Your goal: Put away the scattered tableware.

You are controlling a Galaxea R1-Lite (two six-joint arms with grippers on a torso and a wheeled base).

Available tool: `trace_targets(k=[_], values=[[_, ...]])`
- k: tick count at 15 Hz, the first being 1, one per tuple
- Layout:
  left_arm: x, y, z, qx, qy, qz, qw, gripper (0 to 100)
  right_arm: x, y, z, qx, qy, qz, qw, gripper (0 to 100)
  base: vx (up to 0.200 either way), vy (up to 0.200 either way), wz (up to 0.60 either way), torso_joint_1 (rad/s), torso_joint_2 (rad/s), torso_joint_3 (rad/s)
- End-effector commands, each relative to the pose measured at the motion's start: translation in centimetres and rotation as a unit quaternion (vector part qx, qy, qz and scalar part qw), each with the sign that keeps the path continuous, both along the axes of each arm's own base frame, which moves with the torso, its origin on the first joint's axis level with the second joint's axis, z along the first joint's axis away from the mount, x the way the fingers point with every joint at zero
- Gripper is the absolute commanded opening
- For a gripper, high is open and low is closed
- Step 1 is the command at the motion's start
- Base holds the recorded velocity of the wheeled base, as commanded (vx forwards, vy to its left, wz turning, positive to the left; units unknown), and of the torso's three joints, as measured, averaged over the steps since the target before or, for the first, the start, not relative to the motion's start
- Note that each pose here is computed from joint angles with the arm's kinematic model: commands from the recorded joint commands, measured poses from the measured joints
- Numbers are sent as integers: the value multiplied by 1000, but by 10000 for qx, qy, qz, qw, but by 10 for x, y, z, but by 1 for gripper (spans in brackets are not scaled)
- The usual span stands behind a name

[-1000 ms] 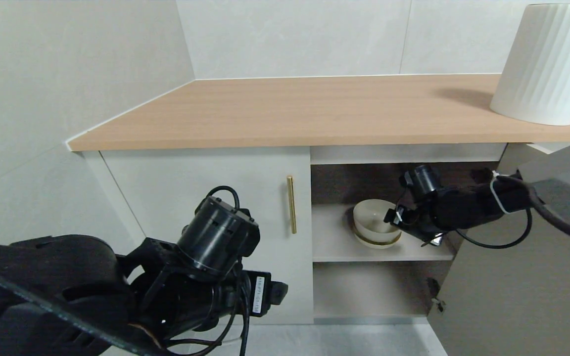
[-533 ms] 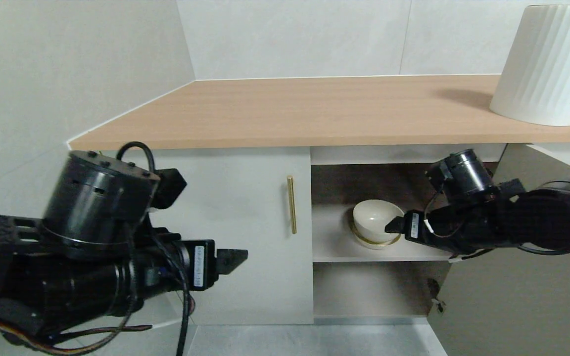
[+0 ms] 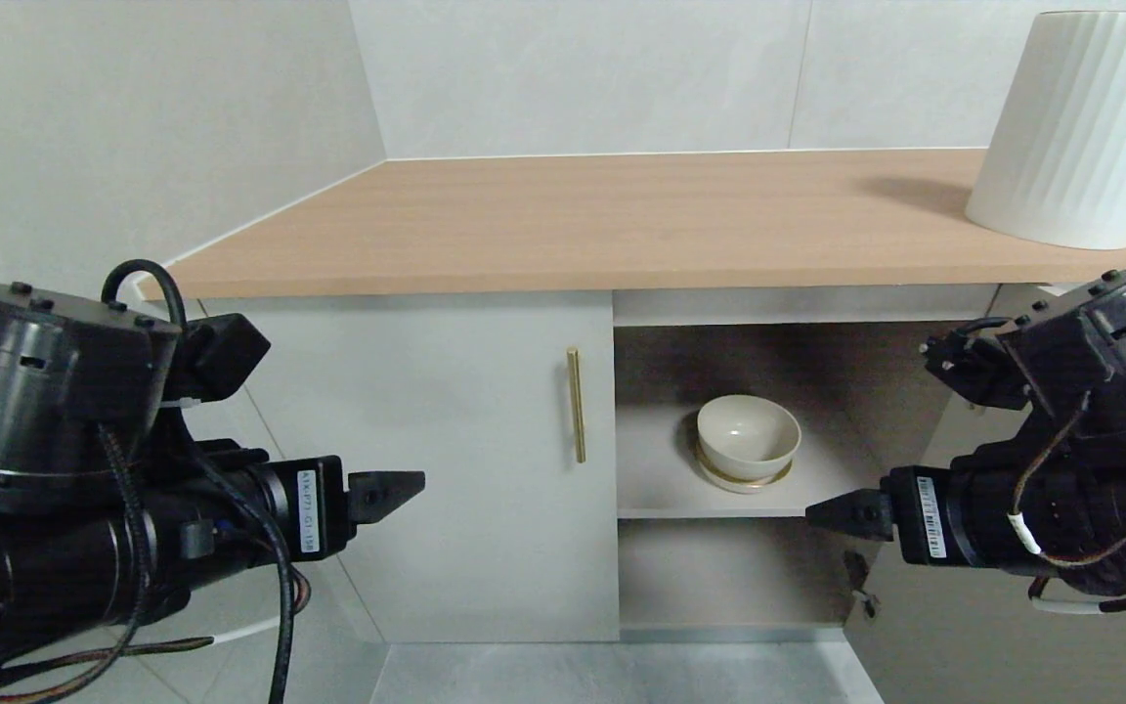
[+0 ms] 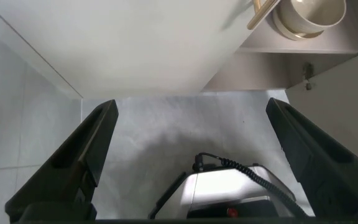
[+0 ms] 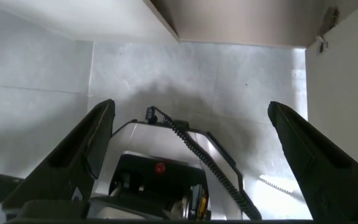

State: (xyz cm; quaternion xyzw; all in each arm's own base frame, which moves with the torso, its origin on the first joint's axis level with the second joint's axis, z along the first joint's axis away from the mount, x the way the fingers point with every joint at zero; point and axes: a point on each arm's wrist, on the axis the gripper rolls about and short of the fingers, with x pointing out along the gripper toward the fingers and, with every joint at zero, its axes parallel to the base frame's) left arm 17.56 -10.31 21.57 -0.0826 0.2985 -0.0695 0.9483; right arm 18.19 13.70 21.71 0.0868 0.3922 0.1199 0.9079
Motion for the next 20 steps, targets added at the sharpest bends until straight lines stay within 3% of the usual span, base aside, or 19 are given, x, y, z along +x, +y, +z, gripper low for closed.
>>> trace_targets(k=[1, 5, 20], values=[[0, 0, -1, 0, 5, -1, 10000, 100, -6, -3, 2, 33, -56, 17, 10000, 100, 0, 0, 0, 0, 0, 0], [1, -1, -5, 49, 83, -1, 10000, 100, -5, -3, 0, -17, -36, 1, 10000, 100, 0, 0, 0, 0, 0, 0], [3, -2, -7, 69, 125, -7, 9999, 100, -7, -4, -2, -99, -28, -29, 9999, 100, -200, 0, 0, 3, 2, 1]])
